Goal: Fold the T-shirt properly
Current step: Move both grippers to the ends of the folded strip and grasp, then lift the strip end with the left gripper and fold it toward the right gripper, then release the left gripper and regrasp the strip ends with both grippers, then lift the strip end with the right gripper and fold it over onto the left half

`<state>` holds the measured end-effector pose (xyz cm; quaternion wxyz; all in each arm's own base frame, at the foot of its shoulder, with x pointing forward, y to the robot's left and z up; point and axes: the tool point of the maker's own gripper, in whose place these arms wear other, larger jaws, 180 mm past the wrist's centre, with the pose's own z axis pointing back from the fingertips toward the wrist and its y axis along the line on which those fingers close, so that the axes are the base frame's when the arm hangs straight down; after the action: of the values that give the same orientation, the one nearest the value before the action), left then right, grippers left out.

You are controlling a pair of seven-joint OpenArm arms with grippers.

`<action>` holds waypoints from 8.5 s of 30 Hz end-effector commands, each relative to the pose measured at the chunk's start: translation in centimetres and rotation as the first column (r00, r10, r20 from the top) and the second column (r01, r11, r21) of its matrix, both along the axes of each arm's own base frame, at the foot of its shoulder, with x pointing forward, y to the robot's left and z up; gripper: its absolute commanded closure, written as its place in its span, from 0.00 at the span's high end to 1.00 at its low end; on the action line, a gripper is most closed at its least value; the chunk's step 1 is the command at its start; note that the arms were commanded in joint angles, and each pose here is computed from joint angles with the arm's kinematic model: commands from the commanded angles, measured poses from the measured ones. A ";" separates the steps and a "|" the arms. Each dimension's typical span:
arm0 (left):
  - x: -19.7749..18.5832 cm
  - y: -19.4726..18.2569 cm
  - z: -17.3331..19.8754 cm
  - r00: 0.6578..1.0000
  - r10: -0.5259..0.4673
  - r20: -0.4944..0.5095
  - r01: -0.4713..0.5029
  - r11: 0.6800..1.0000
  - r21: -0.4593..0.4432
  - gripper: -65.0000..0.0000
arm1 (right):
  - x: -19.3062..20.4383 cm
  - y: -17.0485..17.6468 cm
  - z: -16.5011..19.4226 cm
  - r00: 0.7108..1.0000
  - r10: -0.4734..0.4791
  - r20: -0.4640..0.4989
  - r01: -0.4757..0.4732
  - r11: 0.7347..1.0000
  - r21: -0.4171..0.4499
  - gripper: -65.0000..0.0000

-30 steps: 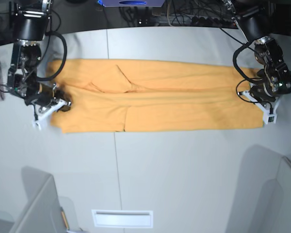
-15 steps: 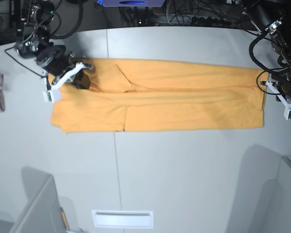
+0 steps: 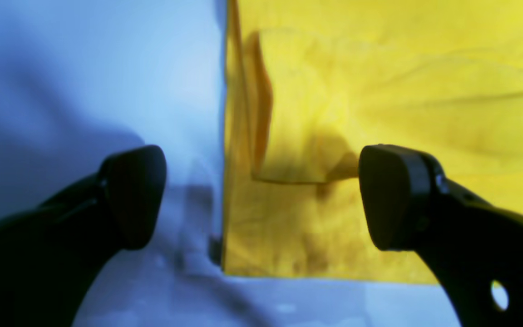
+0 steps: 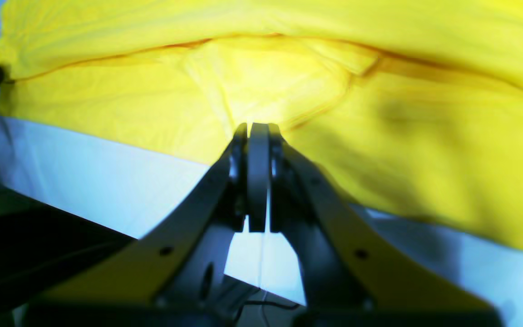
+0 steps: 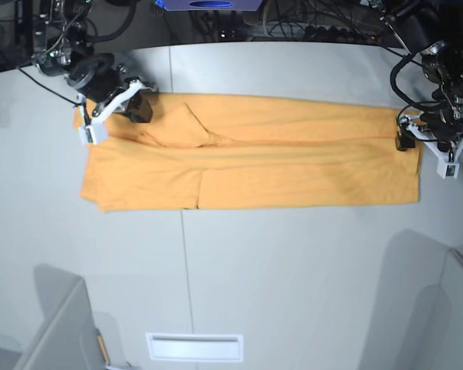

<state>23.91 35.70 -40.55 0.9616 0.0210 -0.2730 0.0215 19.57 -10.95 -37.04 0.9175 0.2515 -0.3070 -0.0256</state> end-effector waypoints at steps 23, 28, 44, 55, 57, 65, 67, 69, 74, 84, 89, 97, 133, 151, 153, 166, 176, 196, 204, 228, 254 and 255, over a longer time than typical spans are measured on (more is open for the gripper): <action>1.3 -0.7 -3.5 0.998 0.052 -0.042 -0.058 0.986 -0.157 0.82 | 0.6 -0.1 0.8 0.999 0.004 0.037 -0.005 1.000 0.003 0.00; 0.4 -1.1 -4.9 0.995 0.061 -0.082 -0.075 0.979 -0.189 0.42 | 0.5 -0.1 0.7 0.999 0.003 0.033 -0.003 1.000 0.002 0.00; 2.0 5.1 0.1 0.996 0.082 0.038 -0.080 0.996 -0.041 0.00 | 0.3 0.1 0.7 1.000 0.002 0.028 -0.003 1.000 0.016 0.00; 2.7 1.4 6.2 0.988 -0.080 0.132 0.059 0.986 0.156 0.00 | 1.6 1.2 3.4 0.997 -0.019 0.075 0.005 0.981 0.192 0.00; 2.7 -1.5 6.3 0.980 -0.143 0.141 0.119 0.979 0.166 0.00 | 1.8 1.0 3.5 0.996 -0.023 0.081 0.008 0.983 0.184 0.00; 2.6 -9.8 5.9 0.960 -0.253 0.120 0.240 0.964 0.118 0.00 | 1.9 0.4 2.9 0.997 -0.035 0.067 0.023 0.984 0.176 0.00; 3.0 -11.6 5.8 0.953 -0.273 0.129 0.262 0.960 0.099 0.00 | 1.8 0.3 2.4 0.998 -0.038 0.052 0.029 0.984 0.178 0.00; 3.4 -14.0 5.6 0.944 -0.300 0.138 0.293 0.954 0.067 0.00 | 1.9 0.3 2.2 0.998 -0.040 0.047 0.031 0.983 0.182 0.00; 3.7 -18.7 4.8 0.930 -0.335 0.151 0.340 0.940 -0.011 0.00 | 1.9 0.1 1.8 0.998 -0.046 0.036 0.039 0.983 0.180 0.00; 4.1 -25.8 4.4 0.898 -0.408 0.166 0.427 0.898 -0.101 0.00 | 2.3 0.2 2.1 0.998 -0.043 0.048 0.034 0.983 0.180 0.00; 4.2 -26.8 4.5 0.897 -0.406 0.173 0.428 0.896 -0.121 0.00 | 2.4 0.0 2.1 0.998 -0.045 0.048 0.036 0.983 0.179 0.00; 4.3 -27.3 4.6 0.894 -0.412 0.175 0.435 0.892 -0.123 0.00 | 2.4 0.0 2.1 0.998 -0.045 0.048 0.036 0.983 0.179 0.00; 3.9 -30.8 7.2 0.883 -0.385 0.269 0.441 0.877 -0.191 0.72 | 6.2 -3.8 3.3 0.988 -0.136 0.073 0.123 0.981 0.151 0.00; -1.9 -2.6 8.0 0.987 0.078 0.142 -0.103 0.979 0.175 0.00 | 10.0 -7.3 -4.1 0.956 -0.140 -0.258 0.188 0.967 0.172 0.67; -2.2 -1.2 8.0 0.987 0.094 0.129 -0.118 0.974 0.191 0.00 | 9.4 -6.2 -5.4 0.953 -0.098 -0.286 0.146 0.977 0.153 0.67; -2.2 -0.3 4.0 0.987 0.127 0.100 -0.138 0.983 0.121 0.00 | 6.6 -0.2 -7.6 0.945 0.026 -0.327 0.038 0.981 0.188 0.58; 1.4 -7.1 0.6 0.990 -0.107 0.087 0.102 0.993 0.063 0.00 | 10.0 -1.8 -7.4 0.962 -0.059 -0.266 0.109 0.979 0.175 0.00; 6.3 -16.8 -2.8 0.930 -0.367 0.027 0.367 0.930 -0.031 0.00 | 15.6 4.6 1.2 0.993 0.040 -0.113 -0.030 0.996 0.088 0.00; 6.4 -16.4 -2.5 0.930 -0.367 0.030 0.368 0.930 -0.019 0.00 | 15.4 6.9 6.1 0.992 0.127 0.002 -0.126 0.986 0.106 0.00; 3.2 -14.2 -3.6 0.923 -0.382 -0.049 0.384 0.923 0.027 0.00 | 12.3 18.3 9.8 0.953 0.300 0.050 -0.304 0.943 0.134 0.00; 1.0 -13.9 -2.4 0.897 -0.435 -0.076 0.442 0.884 0.155 0.00 | 10.4 28.7 8.0 0.905 0.407 0.127 -0.417 0.906 0.070 0.00; 1.1 -14.0 -2.3 0.897 -0.435 -0.074 0.442 0.884 0.154 0.00 | 10.4 28.8 8.1 0.904 0.407 0.128 -0.418 0.906 0.071 0.00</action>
<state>25.03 21.34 -43.10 0.9410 0.0324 -0.2597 -0.2143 29.31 17.10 -30.89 0.8847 0.3410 -0.2721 0.1643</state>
